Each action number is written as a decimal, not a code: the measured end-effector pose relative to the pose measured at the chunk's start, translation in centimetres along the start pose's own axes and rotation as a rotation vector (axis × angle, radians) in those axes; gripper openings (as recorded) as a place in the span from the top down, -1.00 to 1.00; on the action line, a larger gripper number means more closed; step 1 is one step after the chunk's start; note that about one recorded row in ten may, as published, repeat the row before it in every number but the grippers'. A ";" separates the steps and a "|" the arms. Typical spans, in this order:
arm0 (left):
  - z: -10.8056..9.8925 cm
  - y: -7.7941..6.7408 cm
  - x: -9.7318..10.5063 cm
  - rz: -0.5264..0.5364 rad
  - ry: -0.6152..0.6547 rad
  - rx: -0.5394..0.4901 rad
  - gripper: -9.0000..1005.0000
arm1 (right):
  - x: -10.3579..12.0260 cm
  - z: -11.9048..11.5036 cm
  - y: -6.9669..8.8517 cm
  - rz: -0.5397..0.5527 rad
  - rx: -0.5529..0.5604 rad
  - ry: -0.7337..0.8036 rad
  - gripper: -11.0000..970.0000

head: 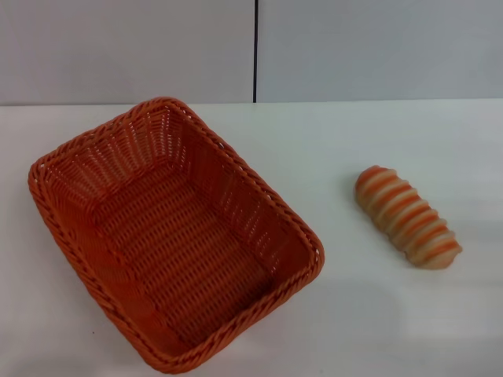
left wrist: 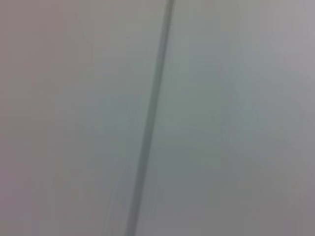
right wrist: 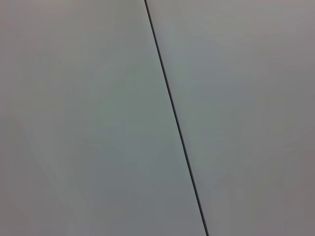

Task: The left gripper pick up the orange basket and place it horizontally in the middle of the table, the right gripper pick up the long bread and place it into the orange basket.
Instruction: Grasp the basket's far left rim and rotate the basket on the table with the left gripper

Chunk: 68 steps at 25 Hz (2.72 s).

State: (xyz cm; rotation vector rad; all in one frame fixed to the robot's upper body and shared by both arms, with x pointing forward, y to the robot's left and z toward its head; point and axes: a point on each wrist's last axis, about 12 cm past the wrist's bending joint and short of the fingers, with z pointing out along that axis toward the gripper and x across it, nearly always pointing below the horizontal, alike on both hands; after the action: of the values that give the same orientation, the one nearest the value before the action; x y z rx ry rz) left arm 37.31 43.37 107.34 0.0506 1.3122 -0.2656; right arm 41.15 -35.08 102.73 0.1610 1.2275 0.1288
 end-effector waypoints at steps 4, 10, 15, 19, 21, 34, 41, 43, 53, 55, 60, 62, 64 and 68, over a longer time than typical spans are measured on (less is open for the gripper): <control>2.7 0.6 -3.4 0.002 0.088 0.203 -0.60 | 0.0 0.1 0.0 -0.003 -0.003 -0.002 0.12; 7.3 0.1 -7.0 0.064 0.291 0.362 -0.60 | 0.0 0.4 0.1 -0.002 -0.007 -0.004 0.11; 10.6 -1.1 -8.8 0.154 0.431 0.435 -0.60 | 0.0 0.5 0.1 0.003 -0.009 -0.006 0.11; 15.6 -4.2 -10.1 0.330 0.628 0.541 -0.60 | 0.0 0.6 0.2 0.007 -0.016 -0.006 0.10; 16.0 -4.4 -10.1 0.346 0.650 0.544 -0.60 | 0.0 0.7 0.2 0.008 -0.018 -0.007 0.10; 25.6 -12.6 -8.1 0.657 1.073 0.630 -0.60 | 0.3 1.0 0.6 0.021 -0.029 0.001 0.08; 27.3 -14.9 -6.7 0.749 1.173 0.629 -0.60 | 0.5 1.3 0.7 0.028 -0.023 0.012 0.07; 28.1 -15.9 -5.1 0.777 1.238 0.629 -0.60 | 0.7 1.4 0.7 0.029 -0.018 0.021 0.06; 28.9 -17.4 -2.7 0.831 1.307 0.606 -0.60 | 1.2 1.9 0.9 0.035 -0.025 0.053 0.05; 29.0 -17.3 -2.3 0.836 1.314 0.590 -0.59 | 1.2 1.9 0.9 0.035 -0.026 0.054 0.05; 29.4 -17.3 -1.7 0.855 1.325 0.566 -0.56 | 1.2 1.9 0.8 0.033 -0.025 0.059 0.04; 29.4 -17.4 -1.4 0.861 1.338 0.571 -0.55 | 1.2 1.9 0.8 0.031 -0.025 0.060 0.03; 29.5 -17.4 -1.2 0.862 1.343 0.574 -0.54 | 1.2 1.9 0.7 0.027 -0.025 0.063 0.03; 29.8 -17.4 -1.0 0.863 1.354 0.579 -0.52 | 1.2 2.1 0.7 0.025 -0.025 0.065 0.03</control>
State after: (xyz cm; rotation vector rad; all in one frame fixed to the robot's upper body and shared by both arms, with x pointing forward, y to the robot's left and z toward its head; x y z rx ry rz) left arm 61.44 21.09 118.00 1.4622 2.3230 0.2148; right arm 43.48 -34.33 102.40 0.1514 1.2884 0.1718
